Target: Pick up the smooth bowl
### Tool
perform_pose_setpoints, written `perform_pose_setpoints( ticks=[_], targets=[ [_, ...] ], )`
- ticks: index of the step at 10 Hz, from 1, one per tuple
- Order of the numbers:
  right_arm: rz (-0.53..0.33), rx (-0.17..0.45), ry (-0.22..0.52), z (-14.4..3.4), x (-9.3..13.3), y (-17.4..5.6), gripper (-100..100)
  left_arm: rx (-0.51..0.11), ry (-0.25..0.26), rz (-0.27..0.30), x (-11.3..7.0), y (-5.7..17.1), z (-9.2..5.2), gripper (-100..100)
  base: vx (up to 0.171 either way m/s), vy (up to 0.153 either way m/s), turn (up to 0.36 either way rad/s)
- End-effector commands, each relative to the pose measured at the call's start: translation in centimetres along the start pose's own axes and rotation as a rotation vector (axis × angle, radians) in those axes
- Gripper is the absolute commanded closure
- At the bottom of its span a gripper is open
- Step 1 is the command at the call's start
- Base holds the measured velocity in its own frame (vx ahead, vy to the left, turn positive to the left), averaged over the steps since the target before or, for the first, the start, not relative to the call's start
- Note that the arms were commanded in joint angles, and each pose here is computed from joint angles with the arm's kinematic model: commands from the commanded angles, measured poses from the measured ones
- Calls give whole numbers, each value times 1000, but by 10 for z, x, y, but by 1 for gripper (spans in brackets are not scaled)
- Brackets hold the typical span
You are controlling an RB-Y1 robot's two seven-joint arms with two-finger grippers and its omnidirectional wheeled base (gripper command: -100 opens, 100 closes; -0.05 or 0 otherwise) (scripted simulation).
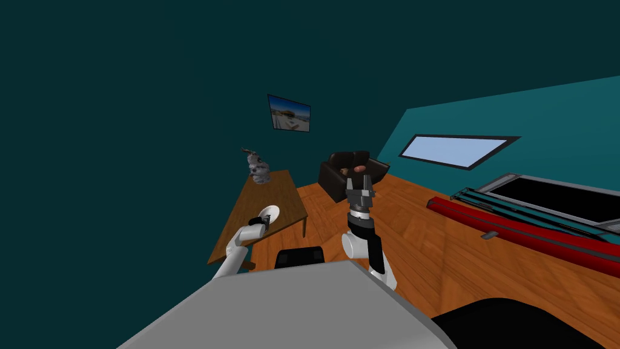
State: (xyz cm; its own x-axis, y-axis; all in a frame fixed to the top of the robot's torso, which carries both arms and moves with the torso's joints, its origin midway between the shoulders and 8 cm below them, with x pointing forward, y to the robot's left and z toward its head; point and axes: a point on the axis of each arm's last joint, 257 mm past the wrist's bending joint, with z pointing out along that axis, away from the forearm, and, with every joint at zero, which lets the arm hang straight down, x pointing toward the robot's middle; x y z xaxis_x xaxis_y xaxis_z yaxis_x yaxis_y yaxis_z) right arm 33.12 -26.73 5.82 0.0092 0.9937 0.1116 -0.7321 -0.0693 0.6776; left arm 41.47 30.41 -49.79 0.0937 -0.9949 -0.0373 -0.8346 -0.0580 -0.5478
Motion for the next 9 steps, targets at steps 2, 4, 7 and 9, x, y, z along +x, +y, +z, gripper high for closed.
perform_pose_setpoints(
  ticks=[2, 4, 7, 9],
  targets=[
    [0, 0, 0, 0, 0, 0, 0, 1, -7, -10, -7, -5, 9, -100, -23, -5, -43],
    [0, 0, 0, 0, 0, 0, 0, 1, -11, -18, -11, -8, 16, -100, -30, -3, -43],
    [0, 0, 0, 0, 0, 0, 0, 0, -15, -23, -14, -10, 20, -100, -21, -6, -28],
    [0, 0, 0, 0, 0, 0, 0, 1, -15, -23, -14, -11, 20, 100, -3, -1, 0]
  ],
)
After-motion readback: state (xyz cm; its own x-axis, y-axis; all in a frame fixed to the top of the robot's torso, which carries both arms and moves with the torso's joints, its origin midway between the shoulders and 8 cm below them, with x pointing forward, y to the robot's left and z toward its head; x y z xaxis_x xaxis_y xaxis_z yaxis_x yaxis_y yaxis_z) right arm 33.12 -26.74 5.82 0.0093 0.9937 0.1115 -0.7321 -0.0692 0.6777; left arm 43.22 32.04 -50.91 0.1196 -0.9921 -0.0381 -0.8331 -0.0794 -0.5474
